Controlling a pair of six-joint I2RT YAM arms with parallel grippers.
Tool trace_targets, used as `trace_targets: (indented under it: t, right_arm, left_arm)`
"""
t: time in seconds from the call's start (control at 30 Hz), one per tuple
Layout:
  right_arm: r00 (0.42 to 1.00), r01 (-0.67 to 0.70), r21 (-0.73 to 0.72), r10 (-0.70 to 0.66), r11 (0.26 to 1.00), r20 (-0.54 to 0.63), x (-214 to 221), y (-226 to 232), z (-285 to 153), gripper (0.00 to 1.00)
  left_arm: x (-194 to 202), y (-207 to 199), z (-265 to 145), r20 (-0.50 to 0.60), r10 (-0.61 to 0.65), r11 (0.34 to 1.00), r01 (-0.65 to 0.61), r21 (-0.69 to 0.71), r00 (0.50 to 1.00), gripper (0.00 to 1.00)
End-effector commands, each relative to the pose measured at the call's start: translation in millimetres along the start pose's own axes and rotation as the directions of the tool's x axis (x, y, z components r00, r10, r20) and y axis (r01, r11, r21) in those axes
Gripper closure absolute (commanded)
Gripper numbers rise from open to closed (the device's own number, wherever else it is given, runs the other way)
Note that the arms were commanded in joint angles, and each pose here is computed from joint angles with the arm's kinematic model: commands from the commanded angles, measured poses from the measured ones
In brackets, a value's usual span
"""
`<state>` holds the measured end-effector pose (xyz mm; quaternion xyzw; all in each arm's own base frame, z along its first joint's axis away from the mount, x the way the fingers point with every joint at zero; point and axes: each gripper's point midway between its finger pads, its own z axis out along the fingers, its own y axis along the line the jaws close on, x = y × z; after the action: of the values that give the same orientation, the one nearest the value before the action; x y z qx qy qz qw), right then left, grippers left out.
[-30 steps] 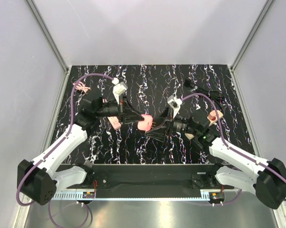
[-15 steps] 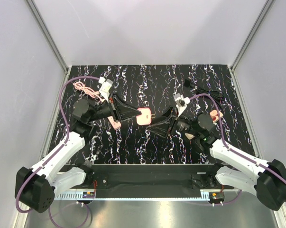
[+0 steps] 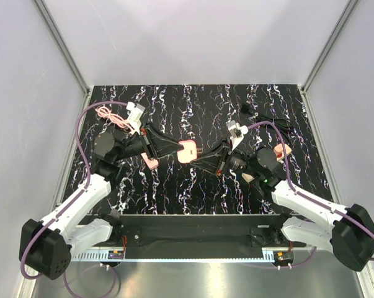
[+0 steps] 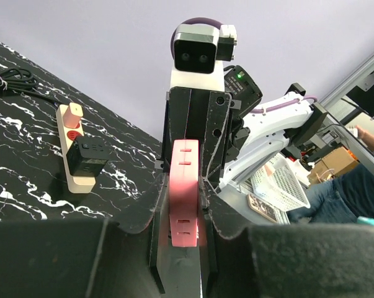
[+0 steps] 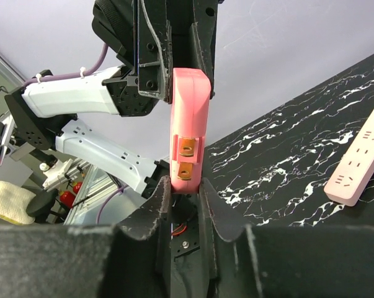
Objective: Insert the plug
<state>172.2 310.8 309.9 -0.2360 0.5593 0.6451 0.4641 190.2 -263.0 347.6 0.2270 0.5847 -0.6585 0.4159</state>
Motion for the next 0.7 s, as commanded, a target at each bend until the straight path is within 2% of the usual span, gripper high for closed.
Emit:
trace_targets:
  t: [0.0,0.03,0.1,0.13,0.23,0.43,0.63,0.67]
  right_arm:
    - [0.994,0.073,-0.028,-0.071,0.997,0.079,-26.0,9.6,6.9,0.95]
    - [0.994,0.076,-0.033,-0.073,0.997,0.08,-26.3,11.0,7.0,1.0]
    - [0.993,0.08,-0.035,-0.077,0.996,0.09,-28.2,12.3,6.5,1.0]
    - [0.992,0.082,-0.036,-0.078,0.996,0.098,-30.1,13.7,5.8,1.0]
    - [0.991,0.081,-0.038,-0.076,0.996,0.111,-32.4,15.1,4.7,1.0]
    - [0.994,0.054,-0.043,-0.05,0.998,0.099,-27.4,10.8,8.1,1.0]
    - [0.996,0.015,-0.072,-0.008,0.997,0.094,-22.6,9.3,11.3,1.0]
    - [0.996,0.011,-0.073,-0.004,0.997,0.09,-20.9,8.7,11.6,1.0]
  left_arm:
    - [-6.0,-15.7,-1.4,0.025,0.049,0.998,-0.05,0.045,0.998,1.0]
    - [-5.2,-15.5,-1.8,0.025,0.045,0.998,-0.046,0.044,0.999,0.91]
    - [-4.6,-13.6,-2.3,0.027,0.031,0.999,-0.032,0.031,0.999,0.73]
    - [-2.7,-12.0,-3.2,0.027,0.031,0.999,-0.032,0.025,0.999,0.54]
    - [-1.9,-10.3,-5.9,0.039,0.062,0.998,-0.062,0.001,0.997,0.3]
    - [3.4,-8.1,-2.1,0.037,0.064,0.998,-0.064,-0.005,0.997,0.28]
    - [3.9,-0.9,4.2,0.047,0.05,0.999,-0.049,-0.023,0.998,0.38]
    - [4.2,-0.1,5.0,0.044,0.046,0.999,-0.045,-0.024,0.998,0.44]
